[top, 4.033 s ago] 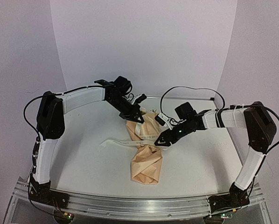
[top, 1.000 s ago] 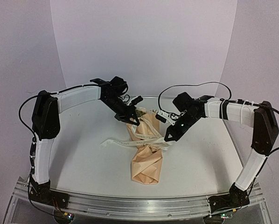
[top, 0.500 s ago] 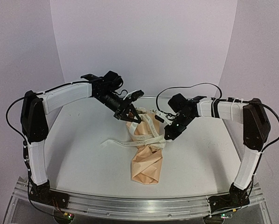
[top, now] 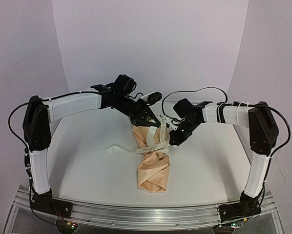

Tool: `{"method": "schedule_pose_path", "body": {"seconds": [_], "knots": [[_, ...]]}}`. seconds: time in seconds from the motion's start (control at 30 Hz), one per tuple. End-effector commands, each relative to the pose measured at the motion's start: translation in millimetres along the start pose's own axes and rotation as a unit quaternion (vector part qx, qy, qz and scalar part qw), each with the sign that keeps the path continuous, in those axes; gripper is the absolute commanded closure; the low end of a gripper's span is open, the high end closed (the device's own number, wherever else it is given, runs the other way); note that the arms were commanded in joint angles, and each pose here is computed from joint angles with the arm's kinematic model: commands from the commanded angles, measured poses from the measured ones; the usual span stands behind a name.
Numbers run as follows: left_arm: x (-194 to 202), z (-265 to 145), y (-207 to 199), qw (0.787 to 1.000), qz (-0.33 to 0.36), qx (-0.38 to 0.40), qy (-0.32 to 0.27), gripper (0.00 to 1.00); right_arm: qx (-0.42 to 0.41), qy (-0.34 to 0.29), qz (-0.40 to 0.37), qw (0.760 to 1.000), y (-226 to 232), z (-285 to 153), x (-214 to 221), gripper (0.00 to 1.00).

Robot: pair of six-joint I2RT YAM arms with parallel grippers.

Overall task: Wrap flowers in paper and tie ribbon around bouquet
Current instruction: Adjust the half-tied ribbon on the folded bouquet.

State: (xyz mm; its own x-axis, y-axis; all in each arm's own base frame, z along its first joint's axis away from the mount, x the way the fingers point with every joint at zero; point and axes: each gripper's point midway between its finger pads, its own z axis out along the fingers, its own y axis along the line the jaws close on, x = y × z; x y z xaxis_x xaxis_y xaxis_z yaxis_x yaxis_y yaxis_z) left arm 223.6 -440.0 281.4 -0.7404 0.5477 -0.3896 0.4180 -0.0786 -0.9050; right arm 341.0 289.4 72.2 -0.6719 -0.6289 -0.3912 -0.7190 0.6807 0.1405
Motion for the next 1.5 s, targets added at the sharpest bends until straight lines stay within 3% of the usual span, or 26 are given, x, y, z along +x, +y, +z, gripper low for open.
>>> {"method": "schedule_pose_path", "body": {"seconds": [0.0, 0.23, 0.43, 0.57, 0.73, 0.9, 1.47], "knots": [[-11.4, 8.3, -56.4, 0.996, 0.063, 0.063, 0.003, 0.96, 0.001, -0.022, 0.008, 1.000, -1.8, -1.4, -17.7, 1.00], [-36.4, 10.9, -74.0, 0.988, 0.070, 0.127, -0.047, 0.96, -0.001, -0.023, 0.014, 1.000, -1.4, 1.2, -18.5, 1.00], [-51.7, 12.6, -68.7, 0.980, 0.025, 0.183, -0.076, 0.96, -0.006, -0.023, 0.019, 1.000, -0.3, 3.0, -18.7, 1.00], [-62.2, 23.7, -57.4, 0.983, 0.027, 0.153, -0.096, 0.95, -0.007, -0.024, 0.019, 0.999, -0.1, 2.4, -19.5, 1.00], [-71.0, 32.3, -7.4, 0.988, -0.010, 0.031, -0.148, 0.92, -0.008, -0.025, 0.014, 1.000, 0.7, 2.1, -19.9, 1.00], [-91.2, 17.4, 30.6, 0.967, -0.031, -0.100, -0.234, 0.94, -0.016, -0.025, 0.016, 0.999, 3.0, 3.4, -20.4, 1.00], [-151.5, -6.5, -33.4, 0.928, 0.043, -0.040, -0.369, 0.96, -0.047, -0.026, 0.019, 0.998, 9.2, 7.3, -21.6, 1.00]]}}
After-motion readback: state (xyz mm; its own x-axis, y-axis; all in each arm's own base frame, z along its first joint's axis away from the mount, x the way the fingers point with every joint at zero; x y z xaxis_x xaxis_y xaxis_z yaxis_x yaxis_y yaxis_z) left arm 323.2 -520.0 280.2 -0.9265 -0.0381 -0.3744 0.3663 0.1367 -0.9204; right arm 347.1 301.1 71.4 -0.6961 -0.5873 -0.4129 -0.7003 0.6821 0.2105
